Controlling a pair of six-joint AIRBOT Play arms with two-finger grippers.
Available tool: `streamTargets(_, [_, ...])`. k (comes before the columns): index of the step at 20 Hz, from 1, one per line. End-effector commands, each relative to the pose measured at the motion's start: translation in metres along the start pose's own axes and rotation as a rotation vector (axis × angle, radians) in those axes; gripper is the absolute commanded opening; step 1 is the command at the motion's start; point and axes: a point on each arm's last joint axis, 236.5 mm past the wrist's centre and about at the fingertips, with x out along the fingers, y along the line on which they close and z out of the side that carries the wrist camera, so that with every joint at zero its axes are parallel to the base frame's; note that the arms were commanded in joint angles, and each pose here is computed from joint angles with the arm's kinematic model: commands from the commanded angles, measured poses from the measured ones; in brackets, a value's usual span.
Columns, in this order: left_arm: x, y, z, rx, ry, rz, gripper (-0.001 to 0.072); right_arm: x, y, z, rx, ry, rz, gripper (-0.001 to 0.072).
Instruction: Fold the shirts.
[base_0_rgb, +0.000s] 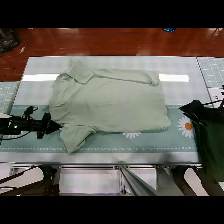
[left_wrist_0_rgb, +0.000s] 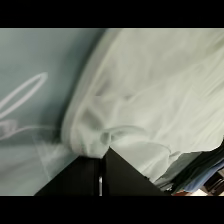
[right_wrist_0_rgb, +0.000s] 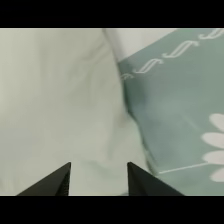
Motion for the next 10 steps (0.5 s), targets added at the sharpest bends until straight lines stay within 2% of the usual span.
streamTargets(1, [-0.008,-0.016,0.01,0.092,-0.004,-0.019,0.0017,-0.008,-0.052,-0.011,0.052,0.047,-0.168,0.0408])
streamTargets(5, [-0.02,-0.027,0.022,0.13,-0.03,-0.027,0.0017,0.016,-0.066,-0.072,0.112,0.26,-0.153,0.0408])
streamTargets(10, [-0.02,-0.027,0.023,0.139,-0.033,-0.027,0.0017,0.051,-0.036,-0.09,0.103,0.347,-0.042,0.0408])
